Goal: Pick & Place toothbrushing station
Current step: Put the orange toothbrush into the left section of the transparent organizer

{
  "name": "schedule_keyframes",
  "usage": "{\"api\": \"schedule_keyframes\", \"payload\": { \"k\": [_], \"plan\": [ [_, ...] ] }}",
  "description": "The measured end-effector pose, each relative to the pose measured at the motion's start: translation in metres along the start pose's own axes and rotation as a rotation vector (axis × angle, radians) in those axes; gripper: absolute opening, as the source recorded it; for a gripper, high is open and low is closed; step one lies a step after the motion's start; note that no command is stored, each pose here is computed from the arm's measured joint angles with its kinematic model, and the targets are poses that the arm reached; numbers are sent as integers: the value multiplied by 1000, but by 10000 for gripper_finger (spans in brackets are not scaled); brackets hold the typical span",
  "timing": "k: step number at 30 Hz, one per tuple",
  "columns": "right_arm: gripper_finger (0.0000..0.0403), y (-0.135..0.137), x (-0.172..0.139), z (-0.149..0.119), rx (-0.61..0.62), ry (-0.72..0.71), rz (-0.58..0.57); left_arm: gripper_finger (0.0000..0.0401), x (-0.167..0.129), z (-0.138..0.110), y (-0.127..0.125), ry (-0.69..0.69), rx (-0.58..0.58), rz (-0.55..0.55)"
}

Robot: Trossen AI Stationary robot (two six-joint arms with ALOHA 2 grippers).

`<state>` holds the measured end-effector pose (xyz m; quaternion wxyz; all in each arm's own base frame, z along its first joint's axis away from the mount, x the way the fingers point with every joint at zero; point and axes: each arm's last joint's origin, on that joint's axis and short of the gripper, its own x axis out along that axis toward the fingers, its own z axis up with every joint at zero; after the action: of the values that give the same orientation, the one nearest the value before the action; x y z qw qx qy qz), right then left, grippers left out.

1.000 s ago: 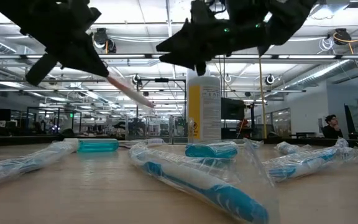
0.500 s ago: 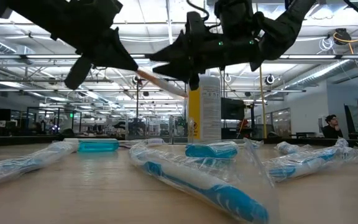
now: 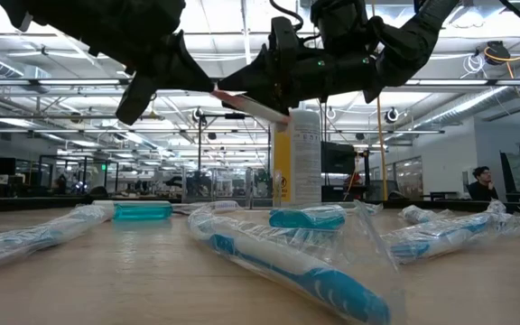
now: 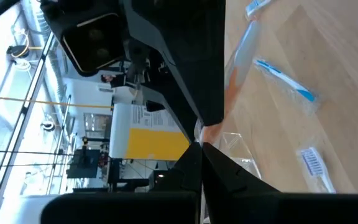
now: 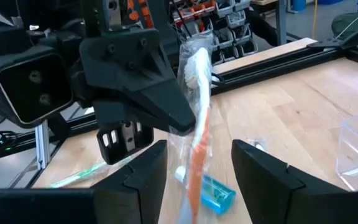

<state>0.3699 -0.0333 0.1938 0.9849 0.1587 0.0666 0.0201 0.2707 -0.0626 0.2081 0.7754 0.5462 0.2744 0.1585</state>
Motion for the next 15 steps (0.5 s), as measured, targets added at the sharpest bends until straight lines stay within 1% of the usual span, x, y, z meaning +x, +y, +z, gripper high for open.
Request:
{"api": "schedule_keyframes", "payload": {
  "k": [5,8,11,15],
  "plan": [
    [171,0,0,-1,-4,10,-3,2,0,0,0,-3,6,4],
    [167,0,0,-1,-33,11,-3,5,0,1,1,-5,10,7],
    [150,0,0,-2,-47,22,10,3,0,0,1,-4,8,9],
    [118,1,0,-3,-51,36,43,6,2,-1,3,1,-20,18]
  ]
}}
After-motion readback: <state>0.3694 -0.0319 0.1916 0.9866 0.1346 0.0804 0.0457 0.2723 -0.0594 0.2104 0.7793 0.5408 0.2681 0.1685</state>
